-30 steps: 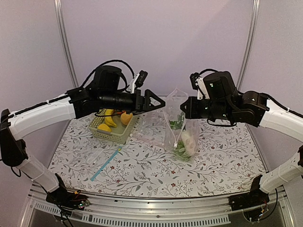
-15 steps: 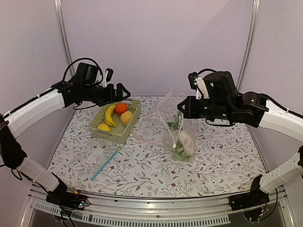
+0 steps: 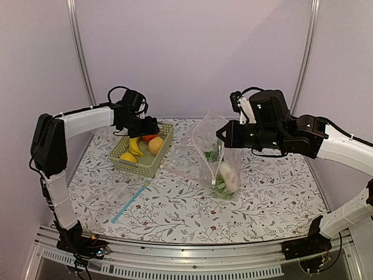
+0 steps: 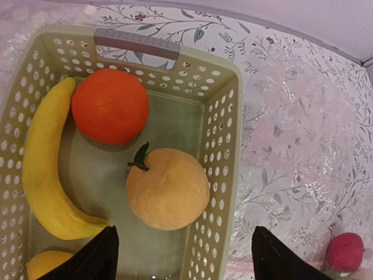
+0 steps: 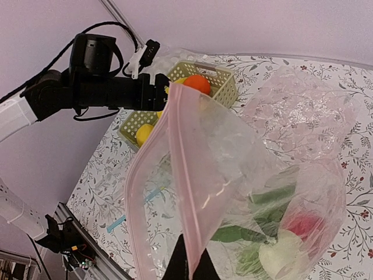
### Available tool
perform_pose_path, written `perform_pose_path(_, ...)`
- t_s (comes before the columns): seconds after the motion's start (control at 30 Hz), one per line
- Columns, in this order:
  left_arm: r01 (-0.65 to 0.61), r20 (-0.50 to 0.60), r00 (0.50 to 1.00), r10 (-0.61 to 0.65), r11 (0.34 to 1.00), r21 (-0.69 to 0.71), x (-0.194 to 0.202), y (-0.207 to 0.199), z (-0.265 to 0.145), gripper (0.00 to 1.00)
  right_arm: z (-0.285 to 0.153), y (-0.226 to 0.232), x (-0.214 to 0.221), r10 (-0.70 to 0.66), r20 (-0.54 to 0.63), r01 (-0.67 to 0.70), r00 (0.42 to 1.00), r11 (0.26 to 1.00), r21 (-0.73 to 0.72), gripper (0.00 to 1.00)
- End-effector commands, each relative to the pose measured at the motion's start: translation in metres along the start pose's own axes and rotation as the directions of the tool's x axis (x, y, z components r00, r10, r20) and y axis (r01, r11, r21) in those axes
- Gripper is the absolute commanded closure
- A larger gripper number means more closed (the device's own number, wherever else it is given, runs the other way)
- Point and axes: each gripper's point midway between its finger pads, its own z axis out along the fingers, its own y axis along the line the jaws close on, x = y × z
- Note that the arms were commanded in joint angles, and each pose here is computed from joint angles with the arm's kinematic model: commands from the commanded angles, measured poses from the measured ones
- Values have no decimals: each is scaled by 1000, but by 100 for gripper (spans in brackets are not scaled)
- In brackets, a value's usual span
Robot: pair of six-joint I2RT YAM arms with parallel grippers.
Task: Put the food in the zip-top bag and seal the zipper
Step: Pick up the fake fruit from the bin.
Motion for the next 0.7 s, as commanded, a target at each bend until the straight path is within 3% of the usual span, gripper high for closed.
perform_pose_path(0.0, 20, -32, 999, -20, 1000, 0, -1, 2, 33, 22, 8, 4, -1, 8, -10, -9, 1000, 1000, -12, 100)
perform_pose_path(0.27, 73, -78, 994, -75, 997, -29, 19, 13, 72, 17, 14, 0, 5, 17, -25, -17, 1000, 1000, 2, 100)
perform_pose_path(0.67, 95, -115, 988, -98, 995, -34, 36, 20, 105, 18, 15, -1, 8, 27, -40, -27, 999, 1000, 10, 100)
